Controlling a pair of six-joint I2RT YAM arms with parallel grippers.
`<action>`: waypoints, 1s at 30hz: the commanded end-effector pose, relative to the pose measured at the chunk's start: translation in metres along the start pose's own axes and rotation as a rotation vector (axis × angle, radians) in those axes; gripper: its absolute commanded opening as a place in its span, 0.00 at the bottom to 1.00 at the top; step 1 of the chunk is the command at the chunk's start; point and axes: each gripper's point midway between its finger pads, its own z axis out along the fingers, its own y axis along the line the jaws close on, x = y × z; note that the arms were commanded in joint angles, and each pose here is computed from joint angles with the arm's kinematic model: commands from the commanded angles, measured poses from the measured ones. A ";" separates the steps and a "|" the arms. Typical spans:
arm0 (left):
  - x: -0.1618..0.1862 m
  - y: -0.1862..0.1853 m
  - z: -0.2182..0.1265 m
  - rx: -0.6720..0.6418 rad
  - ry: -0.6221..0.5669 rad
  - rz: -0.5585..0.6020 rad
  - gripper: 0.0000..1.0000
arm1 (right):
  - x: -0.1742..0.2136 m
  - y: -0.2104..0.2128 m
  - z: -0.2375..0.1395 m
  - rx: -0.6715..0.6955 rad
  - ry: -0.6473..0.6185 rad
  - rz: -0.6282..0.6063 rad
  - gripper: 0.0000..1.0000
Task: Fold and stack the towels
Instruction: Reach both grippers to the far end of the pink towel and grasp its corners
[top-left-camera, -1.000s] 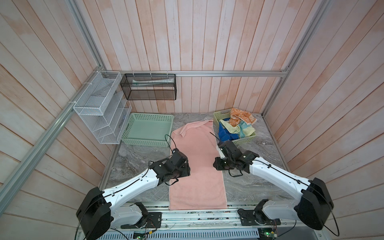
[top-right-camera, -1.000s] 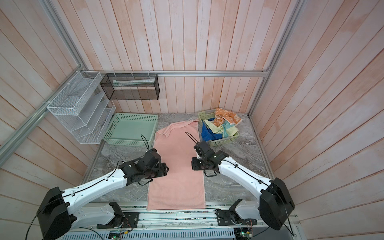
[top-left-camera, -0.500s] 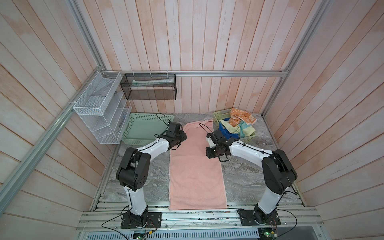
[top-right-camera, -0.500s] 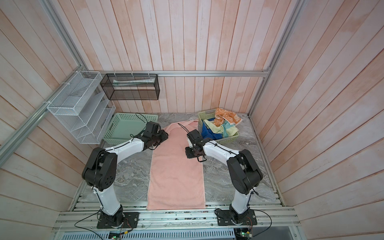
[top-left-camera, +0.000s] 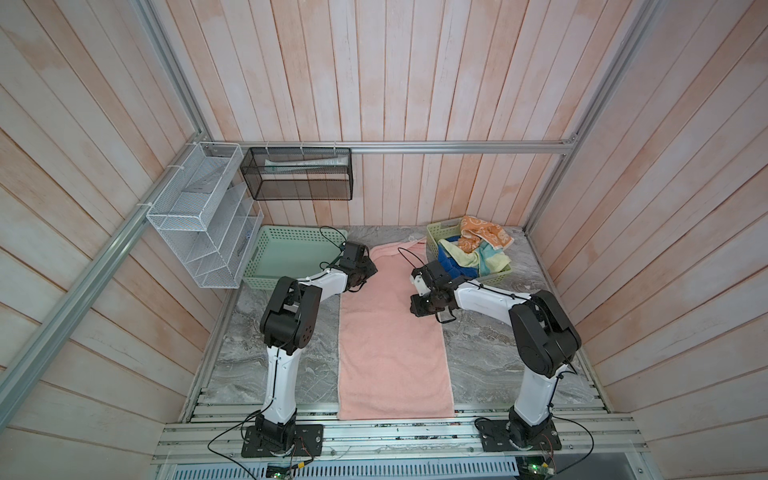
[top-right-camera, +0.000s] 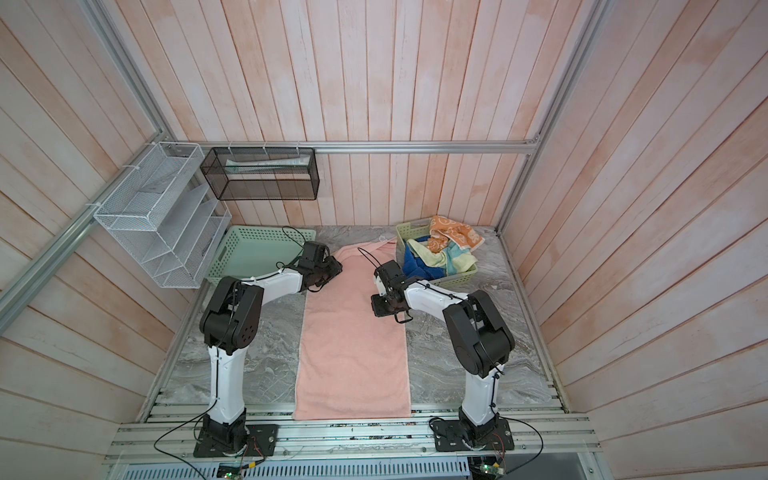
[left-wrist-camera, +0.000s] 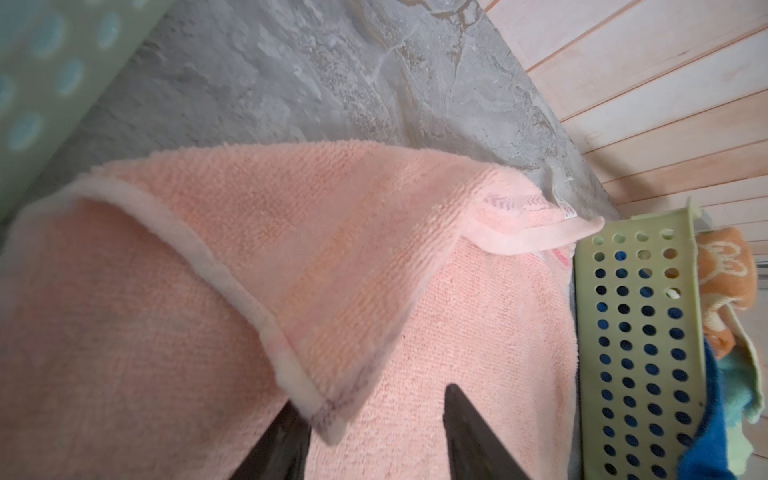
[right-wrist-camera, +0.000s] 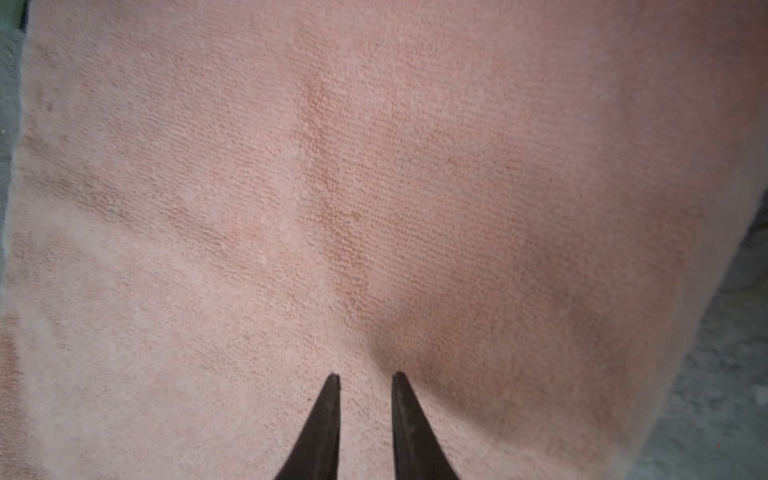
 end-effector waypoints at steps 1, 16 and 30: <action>-0.014 -0.006 0.010 0.027 -0.053 0.024 0.54 | 0.003 -0.003 0.009 -0.011 0.016 -0.010 0.24; -0.035 -0.096 -0.106 0.373 -0.102 0.203 0.00 | 0.010 -0.014 0.016 0.025 0.043 0.019 0.24; 0.115 0.000 -0.181 0.352 0.320 0.180 0.00 | -0.004 -0.019 -0.039 0.079 -0.133 0.086 0.26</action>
